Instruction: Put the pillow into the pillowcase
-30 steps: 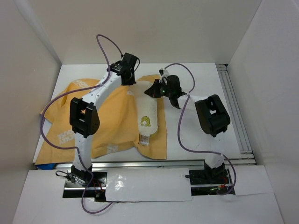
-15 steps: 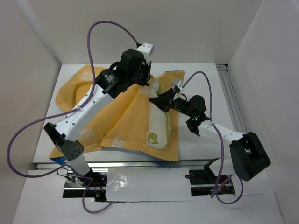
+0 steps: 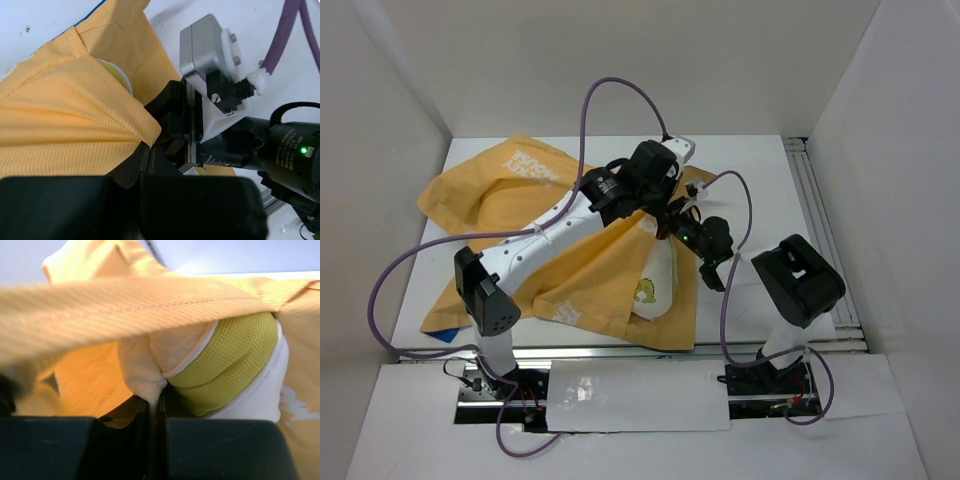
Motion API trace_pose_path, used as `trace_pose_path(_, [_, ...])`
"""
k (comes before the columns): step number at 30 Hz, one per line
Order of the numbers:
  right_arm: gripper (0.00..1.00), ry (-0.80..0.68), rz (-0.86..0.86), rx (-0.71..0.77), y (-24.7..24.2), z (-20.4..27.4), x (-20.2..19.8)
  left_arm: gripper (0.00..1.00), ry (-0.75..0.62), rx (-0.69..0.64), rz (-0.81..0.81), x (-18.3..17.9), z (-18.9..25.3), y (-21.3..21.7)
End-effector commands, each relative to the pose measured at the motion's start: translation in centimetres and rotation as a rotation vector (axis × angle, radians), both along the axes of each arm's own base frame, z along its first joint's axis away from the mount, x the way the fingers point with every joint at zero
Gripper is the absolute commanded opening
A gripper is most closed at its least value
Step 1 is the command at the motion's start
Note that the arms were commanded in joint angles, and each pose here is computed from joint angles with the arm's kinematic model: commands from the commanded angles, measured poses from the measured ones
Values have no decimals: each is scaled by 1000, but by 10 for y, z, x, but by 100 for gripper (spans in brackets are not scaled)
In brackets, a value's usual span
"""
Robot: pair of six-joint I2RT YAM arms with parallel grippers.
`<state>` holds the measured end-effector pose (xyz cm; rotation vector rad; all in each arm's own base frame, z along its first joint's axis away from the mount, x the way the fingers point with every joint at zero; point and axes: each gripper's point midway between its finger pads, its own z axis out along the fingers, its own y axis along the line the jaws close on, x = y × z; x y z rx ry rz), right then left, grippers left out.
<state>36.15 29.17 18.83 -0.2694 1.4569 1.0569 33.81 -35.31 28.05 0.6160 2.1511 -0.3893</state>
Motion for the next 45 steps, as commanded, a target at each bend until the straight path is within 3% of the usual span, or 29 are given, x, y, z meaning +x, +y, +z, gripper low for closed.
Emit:
trace_pose_path(1, [12, 23, -80, 62, 0, 10, 19, 3, -40, -166, -171, -24, 32, -54])
trace_pose_path(2, [23, 51, -93, 46, -3, -1, 18, 7, -24, -136, -146, -16, 19, -51])
trace_pose_path(4, [42, 107, -125, 27, -12, -10, 20, 28, 1, -108, -76, 1, 2, -39])
trace_pose_path(5, [63, 149, -144, 12, -18, -19, 20, 39, 27, -100, -39, 18, -11, -30])
trace_pose_path(6, [87, 194, -162, -16, -27, -23, 20, 61, 37, -99, -14, 26, -15, -24])
trace_pose_path(7, [100, 219, -194, -11, -39, -18, 20, 71, 70, -108, 39, 39, -22, -11])
trace_pose_path(9, [100, 287, -221, -41, -49, -26, 14, 82, 86, -127, 58, 48, -22, -2])
trace_pose_path(10, [100, 392, -249, -89, -61, -45, 11, 92, 93, -120, 72, 52, -27, 4])
trace_pose_path(13, [100, 448, -247, -141, -77, -38, 3, 97, 82, -121, 121, 53, -21, 24])
trace_pose_path(18, [100, 525, -271, -266, -94, -39, -9, 97, 86, -112, 203, 24, -23, 60])
trace_pose_path(20, [100, 532, -250, -298, -97, -40, -21, 97, 137, -69, 255, 0, -55, 81])
trace_pose_path(21, [100, 547, -224, -314, -96, -47, -30, 95, 111, -106, 318, -14, -43, 95])
trace_pose_path(23, [100, 549, -200, -306, -100, -44, -43, 93, 135, -97, 370, -41, -59, 112])
trace_pose_path(24, [100, 548, -200, -306, -101, -46, -47, 93, 186, -72, 426, -58, -90, 127])
trace_pose_path(28, [100, 593, -232, -324, -116, -60, -60, 89, 269, -95, 476, -114, -118, 149])
trace_pose_path(35, [100, 429, -38, -406, -81, -36, -63, 89, 353, -94, 399, -166, -157, 117])
trace_pose_path(41, [100, 118, 215, -693, -36, -28, -103, 89, 434, -54, 414, -177, -191, 96])
trace_pose_path(45, [100, 115, 242, -803, -35, -46, -117, 86, 455, -69, 455, -175, -199, 91])
